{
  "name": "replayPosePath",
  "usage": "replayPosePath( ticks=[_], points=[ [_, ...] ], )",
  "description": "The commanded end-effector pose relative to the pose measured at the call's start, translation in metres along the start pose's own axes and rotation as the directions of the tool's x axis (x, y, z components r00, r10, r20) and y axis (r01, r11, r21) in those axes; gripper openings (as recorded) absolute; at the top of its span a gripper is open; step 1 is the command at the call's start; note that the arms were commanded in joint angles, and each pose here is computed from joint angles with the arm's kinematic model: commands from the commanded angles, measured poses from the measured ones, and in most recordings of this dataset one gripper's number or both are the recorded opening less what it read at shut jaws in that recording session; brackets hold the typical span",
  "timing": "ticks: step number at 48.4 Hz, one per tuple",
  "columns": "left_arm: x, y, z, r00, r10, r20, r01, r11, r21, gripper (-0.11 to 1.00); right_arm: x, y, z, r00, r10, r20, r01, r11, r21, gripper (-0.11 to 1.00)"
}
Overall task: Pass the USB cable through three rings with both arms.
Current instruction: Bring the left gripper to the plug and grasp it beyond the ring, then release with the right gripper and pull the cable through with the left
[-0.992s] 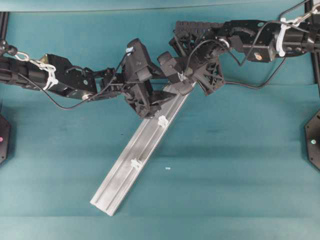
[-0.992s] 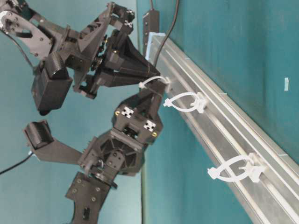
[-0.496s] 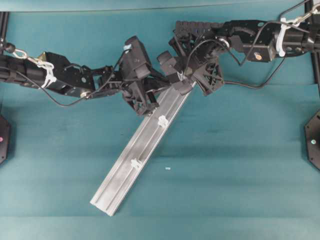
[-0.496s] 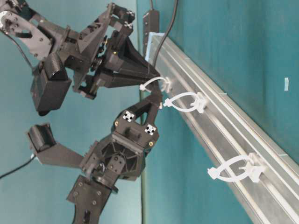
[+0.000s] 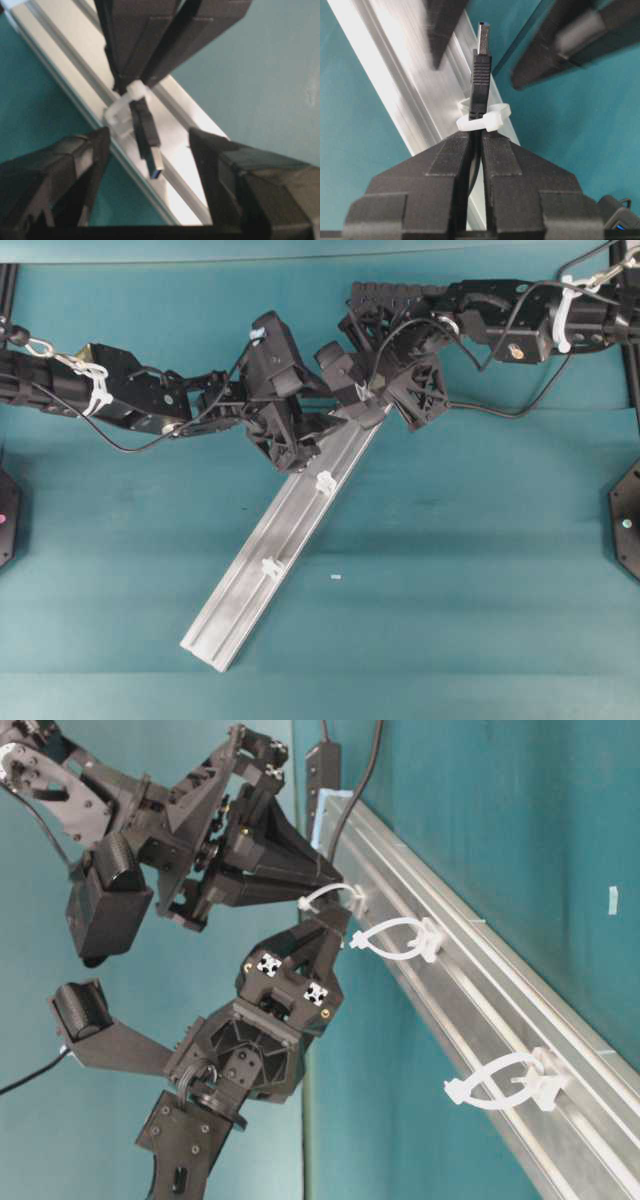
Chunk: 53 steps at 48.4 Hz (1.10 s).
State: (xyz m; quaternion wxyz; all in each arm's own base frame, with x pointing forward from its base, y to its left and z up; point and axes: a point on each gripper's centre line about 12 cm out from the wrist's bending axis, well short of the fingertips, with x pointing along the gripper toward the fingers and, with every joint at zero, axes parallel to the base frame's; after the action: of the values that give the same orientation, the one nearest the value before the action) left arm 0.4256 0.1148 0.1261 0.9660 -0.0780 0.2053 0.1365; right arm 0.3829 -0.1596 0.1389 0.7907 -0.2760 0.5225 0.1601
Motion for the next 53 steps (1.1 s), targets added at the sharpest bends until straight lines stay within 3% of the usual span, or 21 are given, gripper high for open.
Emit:
replayPosePath(
  ticks=[1, 11, 21, 24, 37, 50, 53],
  points=[
    [-0.006, -0.004, 0.020, 0.998, -0.010, 0.054, 0.010, 1.000, 0.005, 0.77, -0.003, -0.001, 0.003, 1.000, -0.007, 0.009, 0.007, 1.000, -0.008, 0.07],
    [-0.006, -0.004, 0.019, 0.999, -0.009, 0.050, 0.009, 1.000, 0.009, 0.60, -0.003, -0.001, 0.003, 1.000, -0.007, 0.009, 0.007, 1.000, -0.006, 0.07],
    [-0.006, -0.004, 0.020, 0.999, -0.012, 0.050, 0.011, 1.000, 0.020, 0.20, -0.003, 0.000, 0.004, 1.000, -0.005, 0.009, 0.005, 1.000, -0.006, 0.07],
    [-0.006, -0.004, 0.019, 0.999, -0.012, 0.048, 0.011, 1.000, 0.020, 0.12, -0.002, 0.000, 0.004, 1.000, -0.005, 0.009, 0.005, 1.000, -0.008, 0.07],
    [-0.007, -0.004, 0.019, 0.999, -0.012, 0.047, 0.011, 1.000, 0.011, 0.11, -0.002, 0.001, 0.004, 1.000, -0.009, 0.011, 0.009, 1.000, 0.013, 0.07],
    [-0.008, -0.013, 0.015, 0.999, -0.027, 0.020, 0.027, 1.000, -0.007, 0.11, -0.004, 0.002, 0.005, 1.000, 0.000, 0.010, -0.001, 0.988, 0.157, 0.08],
    [-0.008, -0.015, 0.014, 0.999, -0.031, 0.009, 0.031, 0.999, -0.013, 0.11, -0.005, 0.003, 0.004, 1.000, 0.005, 0.008, -0.007, 0.982, 0.191, 0.13]
  ],
)
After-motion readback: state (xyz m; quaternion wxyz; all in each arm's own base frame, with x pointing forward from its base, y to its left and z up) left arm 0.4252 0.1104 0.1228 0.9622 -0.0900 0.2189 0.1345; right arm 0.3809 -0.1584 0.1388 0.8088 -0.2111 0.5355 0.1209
